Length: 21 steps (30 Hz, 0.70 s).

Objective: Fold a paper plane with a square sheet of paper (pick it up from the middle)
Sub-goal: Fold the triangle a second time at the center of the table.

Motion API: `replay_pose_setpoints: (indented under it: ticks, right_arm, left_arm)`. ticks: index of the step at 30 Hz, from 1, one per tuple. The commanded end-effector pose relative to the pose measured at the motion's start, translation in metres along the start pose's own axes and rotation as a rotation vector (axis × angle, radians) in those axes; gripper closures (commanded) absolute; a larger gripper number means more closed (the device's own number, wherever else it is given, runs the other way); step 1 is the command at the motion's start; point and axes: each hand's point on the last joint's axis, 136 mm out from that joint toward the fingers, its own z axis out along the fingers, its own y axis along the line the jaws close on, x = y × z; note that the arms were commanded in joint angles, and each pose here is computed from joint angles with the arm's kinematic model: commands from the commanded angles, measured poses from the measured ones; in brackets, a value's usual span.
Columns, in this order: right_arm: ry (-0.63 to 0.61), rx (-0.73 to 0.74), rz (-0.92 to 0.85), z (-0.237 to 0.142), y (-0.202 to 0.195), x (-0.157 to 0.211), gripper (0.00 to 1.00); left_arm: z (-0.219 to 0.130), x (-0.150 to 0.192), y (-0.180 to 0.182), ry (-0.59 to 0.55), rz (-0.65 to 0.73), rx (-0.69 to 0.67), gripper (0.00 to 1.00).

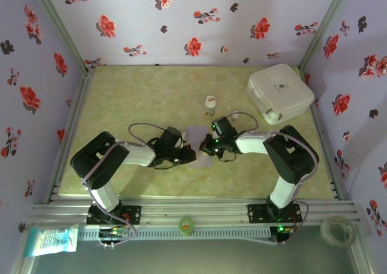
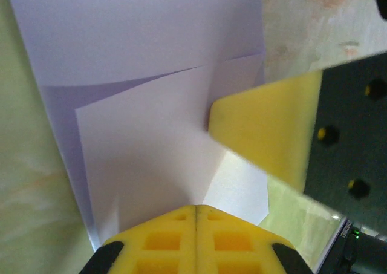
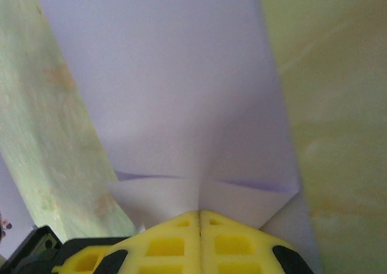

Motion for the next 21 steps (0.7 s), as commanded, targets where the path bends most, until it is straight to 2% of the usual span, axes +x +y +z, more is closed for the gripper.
replay_pose_setpoints:
  ticks: [1,10,16,21]
  right_arm:
    - [-0.052,0.039,0.062,-0.003,-0.028,-0.018,1.0]
    - [-0.151,0.019,0.069,-0.021,-0.038,-0.05,1.0]
    - [-0.198,-0.179,-0.046,-0.043,0.017,-0.047,1.0]
    - [-0.069,-0.179,-0.109,-0.024,0.032,-0.017,1.0]
  left_arm:
    - [0.003,0.032,0.054,0.092,-0.051,-0.19,1.0]
    - [0.004,0.031,0.053,0.076,-0.061,-0.174,1.0]
    - [0.002,0.029,0.05,0.068,-0.059,-0.164,1.0]
    - [0.002,0.026,0.046,0.06,-0.054,-0.155,1.0]
